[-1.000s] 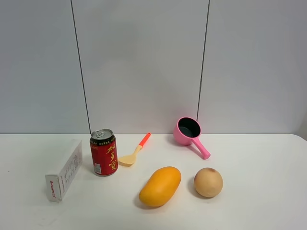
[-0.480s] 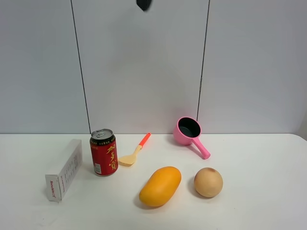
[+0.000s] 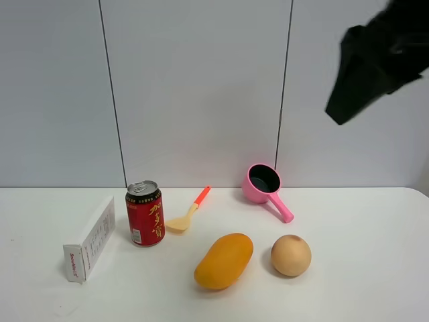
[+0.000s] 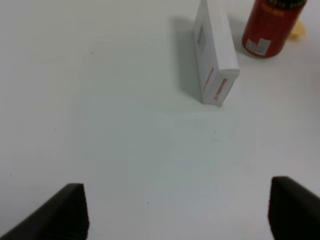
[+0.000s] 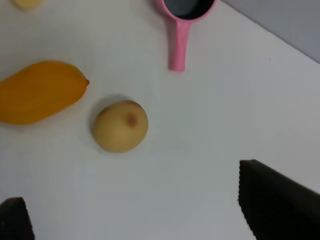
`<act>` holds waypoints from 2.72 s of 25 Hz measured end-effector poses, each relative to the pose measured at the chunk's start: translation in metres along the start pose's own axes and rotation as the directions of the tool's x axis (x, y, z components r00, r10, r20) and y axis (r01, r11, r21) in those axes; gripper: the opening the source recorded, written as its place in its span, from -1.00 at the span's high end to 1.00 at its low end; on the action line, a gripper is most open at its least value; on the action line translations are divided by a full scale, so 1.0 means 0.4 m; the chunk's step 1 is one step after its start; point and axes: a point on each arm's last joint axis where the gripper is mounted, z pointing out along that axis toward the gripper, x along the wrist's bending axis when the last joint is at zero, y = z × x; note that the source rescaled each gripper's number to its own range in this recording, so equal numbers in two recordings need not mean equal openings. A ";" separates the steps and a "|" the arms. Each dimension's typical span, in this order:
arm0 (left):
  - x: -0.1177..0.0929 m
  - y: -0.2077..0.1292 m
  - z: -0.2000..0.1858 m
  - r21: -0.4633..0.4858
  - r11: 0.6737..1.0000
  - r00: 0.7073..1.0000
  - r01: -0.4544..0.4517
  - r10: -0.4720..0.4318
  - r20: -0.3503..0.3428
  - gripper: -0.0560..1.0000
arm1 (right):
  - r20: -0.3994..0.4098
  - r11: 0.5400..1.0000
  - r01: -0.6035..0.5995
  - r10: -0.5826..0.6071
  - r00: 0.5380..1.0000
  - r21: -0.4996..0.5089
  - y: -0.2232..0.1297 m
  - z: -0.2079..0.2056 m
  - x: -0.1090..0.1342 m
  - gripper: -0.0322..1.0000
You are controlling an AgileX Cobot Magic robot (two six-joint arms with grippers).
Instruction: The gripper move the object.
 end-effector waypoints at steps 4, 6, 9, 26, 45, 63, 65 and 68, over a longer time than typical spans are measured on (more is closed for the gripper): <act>0.000 0.000 0.000 0.000 1.000 1.000 0.000 0.000 0.000 -1.00 | 0.040 0.986 -0.165 0.166 0.985 -0.016 -0.137 -0.038 -0.046 -0.57; 0.000 0.000 0.000 0.000 1.000 1.000 0.000 0.000 0.000 -1.00 | 0.091 0.965 -0.260 0.262 0.961 -0.036 -0.200 -0.057 -0.068 -0.57; 0.000 0.000 0.000 0.000 1.000 1.000 0.000 0.000 0.000 -1.00 | 0.175 0.917 -0.389 0.399 0.900 -0.094 -0.293 -0.092 -0.088 -0.57; 0.000 0.000 0.000 0.000 1.000 1.000 0.000 0.000 0.000 -1.00 | 0.249 0.766 -0.540 0.632 0.734 -0.350 -0.551 -0.158 0.003 -0.57; 0.000 0.000 0.000 0.000 1.000 1.000 0.000 0.000 0.000 -1.00 | 0.264 0.765 -0.486 0.616 0.742 -0.423 -0.602 -0.178 0.031 -0.57; 0.000 0.000 0.000 0.000 1.000 1.000 0.000 0.000 0.000 -1.00 | 0.226 0.790 -0.461 0.575 0.786 -0.404 -0.595 -0.174 0.042 -0.57; 0.000 0.000 0.000 0.000 1.000 1.000 0.000 0.000 0.000 -1.00 | 0.226 0.790 -0.461 0.575 0.786 -0.404 -0.595 -0.174 0.042 -0.57; 0.000 0.000 0.000 0.000 1.000 1.000 0.000 0.000 0.000 -1.00 | 0.226 0.790 -0.461 0.575 0.786 -0.404 -0.595 -0.174 0.042 -0.57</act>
